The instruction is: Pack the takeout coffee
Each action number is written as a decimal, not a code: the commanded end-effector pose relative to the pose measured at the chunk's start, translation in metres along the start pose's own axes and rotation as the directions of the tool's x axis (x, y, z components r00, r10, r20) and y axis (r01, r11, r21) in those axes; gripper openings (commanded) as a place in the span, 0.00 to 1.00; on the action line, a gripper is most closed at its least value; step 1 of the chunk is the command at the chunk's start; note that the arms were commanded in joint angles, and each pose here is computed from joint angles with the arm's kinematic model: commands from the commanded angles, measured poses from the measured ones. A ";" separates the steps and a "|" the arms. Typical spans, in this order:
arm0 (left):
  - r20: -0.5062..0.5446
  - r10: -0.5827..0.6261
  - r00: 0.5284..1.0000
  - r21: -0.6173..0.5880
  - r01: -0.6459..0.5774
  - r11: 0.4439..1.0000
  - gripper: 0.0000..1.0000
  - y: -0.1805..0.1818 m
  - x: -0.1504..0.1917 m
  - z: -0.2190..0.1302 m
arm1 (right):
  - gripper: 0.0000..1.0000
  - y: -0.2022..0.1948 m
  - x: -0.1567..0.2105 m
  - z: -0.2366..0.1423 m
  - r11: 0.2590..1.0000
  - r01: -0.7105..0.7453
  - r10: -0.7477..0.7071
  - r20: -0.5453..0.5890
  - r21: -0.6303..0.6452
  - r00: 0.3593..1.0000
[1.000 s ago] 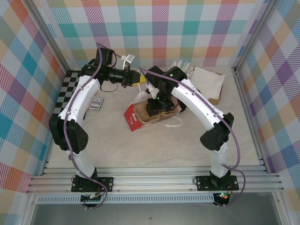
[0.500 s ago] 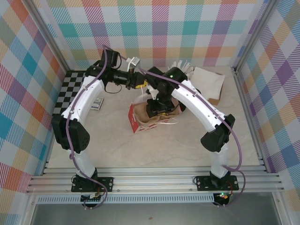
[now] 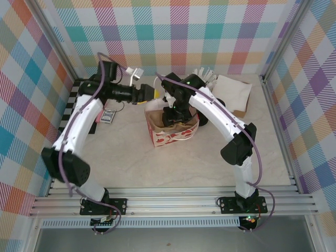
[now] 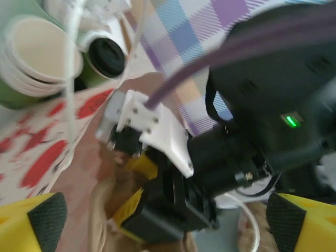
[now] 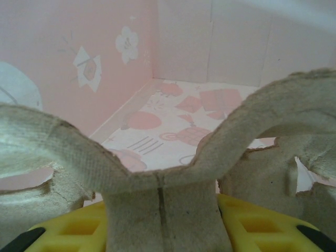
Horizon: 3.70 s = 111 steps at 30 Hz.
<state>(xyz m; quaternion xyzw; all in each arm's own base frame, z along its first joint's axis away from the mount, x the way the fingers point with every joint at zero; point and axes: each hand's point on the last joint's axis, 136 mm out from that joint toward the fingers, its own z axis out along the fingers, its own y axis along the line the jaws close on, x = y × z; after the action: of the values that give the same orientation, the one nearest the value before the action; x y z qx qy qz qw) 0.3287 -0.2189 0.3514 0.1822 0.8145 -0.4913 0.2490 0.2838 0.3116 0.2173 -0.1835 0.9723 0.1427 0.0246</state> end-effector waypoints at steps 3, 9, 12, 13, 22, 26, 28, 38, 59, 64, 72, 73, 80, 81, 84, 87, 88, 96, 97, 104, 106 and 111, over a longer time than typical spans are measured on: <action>0.134 0.412 0.901 -0.391 -0.334 0.858 1.00 -0.009 0.021 -0.056 | 0.42 -0.007 -0.003 0.003 1.000 -0.011 0.012 -0.014 0.024 1.000; 0.051 0.772 0.634 -0.207 -0.750 0.629 0.98 -0.089 0.091 -0.008 | 0.42 -0.006 -0.006 -0.003 1.000 -0.009 0.009 -0.003 0.016 1.000; 0.064 0.843 0.534 -0.186 -0.823 0.536 0.92 -0.111 0.097 0.022 | 0.42 -0.007 -0.006 -0.003 1.000 -0.011 0.011 -0.003 0.023 1.000; 0.063 0.868 0.492 -0.207 -0.845 0.494 0.90 -0.114 0.096 0.032 | 0.42 -0.007 -0.006 -0.003 1.000 -0.012 0.012 -0.001 0.022 1.000; -0.054 0.932 0.359 -0.195 -0.919 0.342 0.64 -0.107 0.103 0.084 | 0.42 -0.008 -0.008 -0.005 1.000 -0.010 0.010 0.015 0.029 1.000; -0.042 0.912 0.408 -0.265 -0.885 0.384 0.19 -0.107 0.088 0.079 | 0.42 -0.015 -0.010 -0.004 0.997 -0.023 0.021 0.029 0.069 0.999; -0.004 0.901 0.433 -0.245 -0.874 0.419 0.11 -0.117 0.087 0.073 | 0.41 -0.023 -0.015 -0.005 0.993 -0.030 0.022 0.065 0.111 0.998; 0.032 0.858 0.513 -0.199 -0.838 0.508 0.00 -0.138 0.080 0.069 | 0.40 -0.036 -0.024 0.017 0.986 0.000 -0.016 0.092 0.164 0.996; 0.344 0.239 0.908 -0.402 -0.088 0.912 0.82 0.010 -0.038 -0.019 | 0.40 -0.022 -0.002 -0.004 0.993 0.099 -0.110 0.185 0.065 0.977; 0.272 0.174 0.946 -0.274 -0.097 0.957 0.80 0.011 -0.041 0.015 | 0.40 -0.025 0.000 0.000 0.993 0.099 -0.110 0.177 0.071 0.978; 0.218 0.093 0.972 -0.205 -0.048 0.978 0.35 0.022 -0.041 0.043 | 0.40 -0.027 0.006 0.000 0.989 0.125 -0.136 0.165 0.077 0.977; 0.221 0.092 0.971 -0.201 -0.047 0.978 0.26 0.021 -0.042 0.043 | 0.40 -0.028 0.008 0.001 0.987 0.138 -0.149 0.157 0.083 0.976; 0.267 0.082 0.960 -0.212 -0.025 0.977 0.00 0.014 -0.057 0.037 | 0.40 -0.034 0.024 0.007 0.972 0.209 -0.220 0.091 0.111 0.971; 0.267 0.080 0.960 -0.202 -0.025 0.979 0.00 0.011 -0.058 0.038 | 0.40 -0.035 0.025 0.009 0.971 0.210 -0.220 0.079 0.113 0.972; 0.260 0.048 0.964 -0.208 0.007 0.978 0.00 0.014 -0.058 0.044 | 0.40 -0.040 0.027 0.018 0.972 0.201 -0.208 0.049 0.124 0.977; 0.231 0.000 0.973 -0.233 0.055 0.971 0.00 0.028 -0.053 0.052 | 0.40 -0.037 0.024 0.024 0.976 0.190 -0.195 0.037 0.110 0.980; 0.227 -0.017 0.974 -0.248 0.074 0.966 0.00 0.034 -0.051 0.054 | 0.40 -0.035 0.024 0.025 0.976 0.192 -0.197 0.036 0.100 0.980; 0.255 -0.032 0.966 -0.273 0.103 0.957 0.00 0.042 -0.058 0.052 | 0.40 -0.042 0.023 0.054 0.969 0.219 -0.216 -0.043 0.116 0.975; 0.263 -0.031 0.964 -0.277 0.106 0.955 0.00 0.043 -0.060 0.050 | 0.40 -0.044 0.025 0.058 0.968 0.219 -0.214 -0.057 0.120 0.975; 0.258 -0.021 0.966 -0.231 0.083 0.969 0.00 0.034 -0.061 0.050 | 0.40 -0.046 0.036 0.073 0.974 0.198 -0.184 -0.129 0.106 0.974; 0.255 -0.020 0.967 -0.227 0.080 0.971 0.00 0.034 -0.061 0.051 | 0.40 -0.046 0.036 0.077 0.976 0.190 -0.175 -0.144 0.103 0.974; 0.237 0.027 0.971 -0.214 0.024 0.977 0.01 0.025 -0.057 0.048 | 0.40 -0.046 0.037 0.092 0.978 0.189 -0.172 -0.174 0.084 0.970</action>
<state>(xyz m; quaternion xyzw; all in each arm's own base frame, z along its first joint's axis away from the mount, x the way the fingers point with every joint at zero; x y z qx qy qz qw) 0.4113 -0.2487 0.3212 0.0600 0.8490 -0.3964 0.3443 0.2742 0.2803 0.1274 -0.2762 0.9585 0.0705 -0.0023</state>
